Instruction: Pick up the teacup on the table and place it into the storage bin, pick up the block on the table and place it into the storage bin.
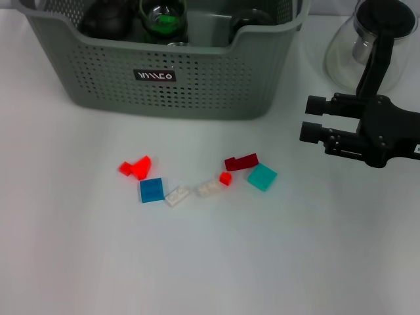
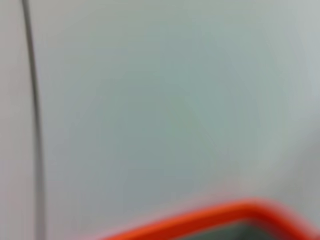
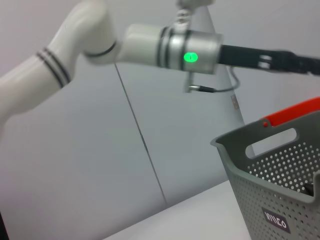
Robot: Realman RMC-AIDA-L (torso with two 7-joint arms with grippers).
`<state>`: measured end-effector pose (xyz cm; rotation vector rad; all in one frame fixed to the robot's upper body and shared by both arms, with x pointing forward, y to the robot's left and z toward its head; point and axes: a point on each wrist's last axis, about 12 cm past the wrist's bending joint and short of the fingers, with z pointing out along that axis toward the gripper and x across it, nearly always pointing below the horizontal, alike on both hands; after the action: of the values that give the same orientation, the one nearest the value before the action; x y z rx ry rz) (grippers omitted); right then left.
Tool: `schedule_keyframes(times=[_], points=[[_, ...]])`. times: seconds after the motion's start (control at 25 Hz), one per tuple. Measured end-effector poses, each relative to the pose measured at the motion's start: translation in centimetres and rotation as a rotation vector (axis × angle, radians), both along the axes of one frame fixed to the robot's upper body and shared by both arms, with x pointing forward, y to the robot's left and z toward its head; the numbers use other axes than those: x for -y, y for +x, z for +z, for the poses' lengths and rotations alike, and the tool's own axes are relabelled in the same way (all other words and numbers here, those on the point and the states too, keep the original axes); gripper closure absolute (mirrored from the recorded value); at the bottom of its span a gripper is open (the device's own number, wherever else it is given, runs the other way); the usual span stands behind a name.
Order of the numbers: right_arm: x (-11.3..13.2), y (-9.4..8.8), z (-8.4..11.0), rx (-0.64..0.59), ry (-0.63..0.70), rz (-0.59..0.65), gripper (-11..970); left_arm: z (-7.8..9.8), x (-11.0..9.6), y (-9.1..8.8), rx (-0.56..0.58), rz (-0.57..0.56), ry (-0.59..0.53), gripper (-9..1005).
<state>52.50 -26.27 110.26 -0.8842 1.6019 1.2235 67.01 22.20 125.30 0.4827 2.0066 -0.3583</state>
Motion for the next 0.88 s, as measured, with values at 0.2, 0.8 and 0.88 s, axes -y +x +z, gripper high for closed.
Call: schedule_keyframes(times=[0.2,0.8,0.88], points=[[0.0,0.0,0.0,0.000,0.001,-0.002,345,0.4,-3.6,-4.7,0.089,-0.206,-0.378,366],[-0.1,0.1,0.2,0.006,0.004,0.005,346,-7.3,-10.4,-12.7,-0.225,-0.713,-0.582,372],[-0.1,0.1,0.1,0.004,0.004,0.003,346,-7.7,-10.2,-13.0,-0.276,-0.715,-0.484,372]])
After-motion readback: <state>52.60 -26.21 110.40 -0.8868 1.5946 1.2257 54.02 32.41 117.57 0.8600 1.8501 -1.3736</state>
